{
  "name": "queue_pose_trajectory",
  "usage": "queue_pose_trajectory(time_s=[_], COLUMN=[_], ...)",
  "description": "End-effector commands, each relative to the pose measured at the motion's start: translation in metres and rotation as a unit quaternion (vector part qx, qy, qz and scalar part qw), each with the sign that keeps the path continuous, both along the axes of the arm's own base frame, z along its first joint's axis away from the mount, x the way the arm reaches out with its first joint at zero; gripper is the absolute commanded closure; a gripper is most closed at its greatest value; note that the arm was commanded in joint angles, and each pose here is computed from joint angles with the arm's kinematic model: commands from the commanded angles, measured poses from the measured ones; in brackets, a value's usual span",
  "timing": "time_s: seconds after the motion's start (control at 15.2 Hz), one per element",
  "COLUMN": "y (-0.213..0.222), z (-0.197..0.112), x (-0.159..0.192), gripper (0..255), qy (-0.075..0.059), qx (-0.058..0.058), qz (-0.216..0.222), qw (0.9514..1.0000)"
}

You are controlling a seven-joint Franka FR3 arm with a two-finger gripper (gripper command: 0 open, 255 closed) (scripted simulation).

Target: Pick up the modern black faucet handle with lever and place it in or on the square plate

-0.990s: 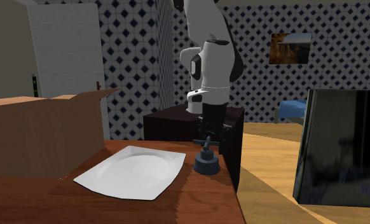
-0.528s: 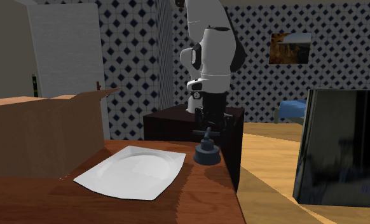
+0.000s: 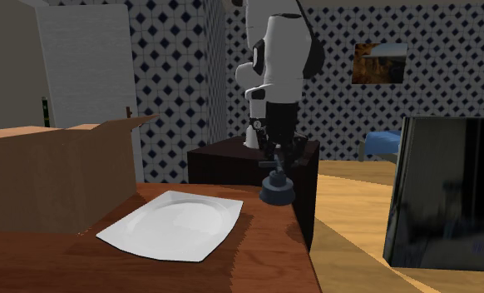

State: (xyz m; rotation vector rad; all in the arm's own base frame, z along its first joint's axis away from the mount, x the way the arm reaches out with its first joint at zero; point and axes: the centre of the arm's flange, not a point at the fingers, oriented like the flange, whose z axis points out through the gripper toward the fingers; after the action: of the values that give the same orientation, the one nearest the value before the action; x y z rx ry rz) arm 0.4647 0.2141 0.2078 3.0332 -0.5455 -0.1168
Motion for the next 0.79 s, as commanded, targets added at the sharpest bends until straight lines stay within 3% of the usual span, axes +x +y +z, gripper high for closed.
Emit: queue_pose_trajectory(time_s=[0.0, 0.13, 0.73], y=[-0.001, -0.001, -0.101], z=[0.011, 0.018, 0.031], x=[0.0, 0.0, 0.063], gripper=[255, 255, 255], qy=[0.0, 0.0, 0.0], qx=[0.0, 0.0, 0.0], qz=[0.0, 0.0, 0.0], qw=[1.0, 1.0, 1.0])
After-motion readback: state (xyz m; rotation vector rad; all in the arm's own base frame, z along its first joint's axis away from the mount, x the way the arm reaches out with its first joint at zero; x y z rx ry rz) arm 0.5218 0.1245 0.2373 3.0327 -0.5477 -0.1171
